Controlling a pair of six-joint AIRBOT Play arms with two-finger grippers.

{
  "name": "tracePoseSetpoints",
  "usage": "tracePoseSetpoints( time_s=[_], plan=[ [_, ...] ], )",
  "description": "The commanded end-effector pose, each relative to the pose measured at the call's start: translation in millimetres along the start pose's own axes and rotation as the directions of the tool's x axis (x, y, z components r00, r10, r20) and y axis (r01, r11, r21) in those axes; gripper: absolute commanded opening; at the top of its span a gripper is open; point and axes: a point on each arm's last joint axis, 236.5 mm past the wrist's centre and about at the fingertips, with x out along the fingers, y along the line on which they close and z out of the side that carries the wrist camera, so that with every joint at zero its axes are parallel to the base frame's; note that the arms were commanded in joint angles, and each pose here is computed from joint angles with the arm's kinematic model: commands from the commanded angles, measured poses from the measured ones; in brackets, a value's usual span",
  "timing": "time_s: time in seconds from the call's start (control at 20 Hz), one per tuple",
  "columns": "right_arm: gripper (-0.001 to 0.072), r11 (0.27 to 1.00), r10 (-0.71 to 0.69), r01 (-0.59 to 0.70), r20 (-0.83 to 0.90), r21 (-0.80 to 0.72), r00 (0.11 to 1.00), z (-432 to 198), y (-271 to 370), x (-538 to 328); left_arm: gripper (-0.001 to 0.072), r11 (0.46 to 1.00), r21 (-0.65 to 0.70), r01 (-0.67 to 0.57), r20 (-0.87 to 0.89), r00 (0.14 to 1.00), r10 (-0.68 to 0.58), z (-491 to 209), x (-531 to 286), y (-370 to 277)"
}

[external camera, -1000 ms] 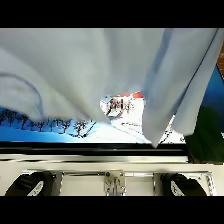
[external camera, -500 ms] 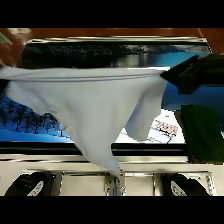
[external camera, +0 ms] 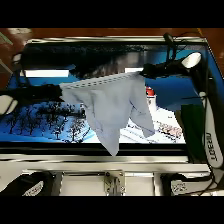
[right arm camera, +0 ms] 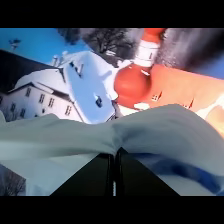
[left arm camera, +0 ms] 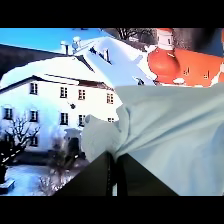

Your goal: Fold the shirts.

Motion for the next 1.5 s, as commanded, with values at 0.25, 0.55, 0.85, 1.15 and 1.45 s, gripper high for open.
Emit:
tracePoseSetpoints(
  time_s=[0.25, 0.55, 0.85, 1.15, 1.45],
  plan=[
    [0.0301, 0.997, 0.021, -0.008, -0.158, 0.082, 0.987, -46.8, -10.4, 50.1, 0.0077, 0.941, -0.332, 0.063, -0.124, 0.986, -0.110, -36.7, 128.6, -1.2],
    [0.0530, 0.943, -0.325, 0.289, -0.272, -0.166, 0.906, -61.9, -104.6, -110.3, 0.0645, 0.981, -0.190, 0.032, -0.395, 0.912, -0.107, -32.7, 49.9, 62.8],
    [0.0585, 0.891, -0.055, 0.226, -0.402, 0.394, 0.914, -181.0, -142.8, -155.6, 0.0465, 0.957, -0.272, 0.099, -0.622, 0.741, -0.253, -146.9, 45.5, 47.1],
    [0.0585, 0.853, 0.166, 0.051, -0.362, 0.519, 0.917, -214.9, -111.6, -134.5, 0.0664, 0.917, -0.384, 0.107, -0.571, 0.753, -0.327, -216.1, 89.5, -2.4],
    [0.0586, 0.855, 0.167, 0.074, -0.407, 0.513, 0.898, -225.7, -111.5, -139.0, 0.0658, 0.888, -0.448, 0.100, -0.551, 0.751, -0.363, -237.1, 121.9, -37.6]
  ],
)
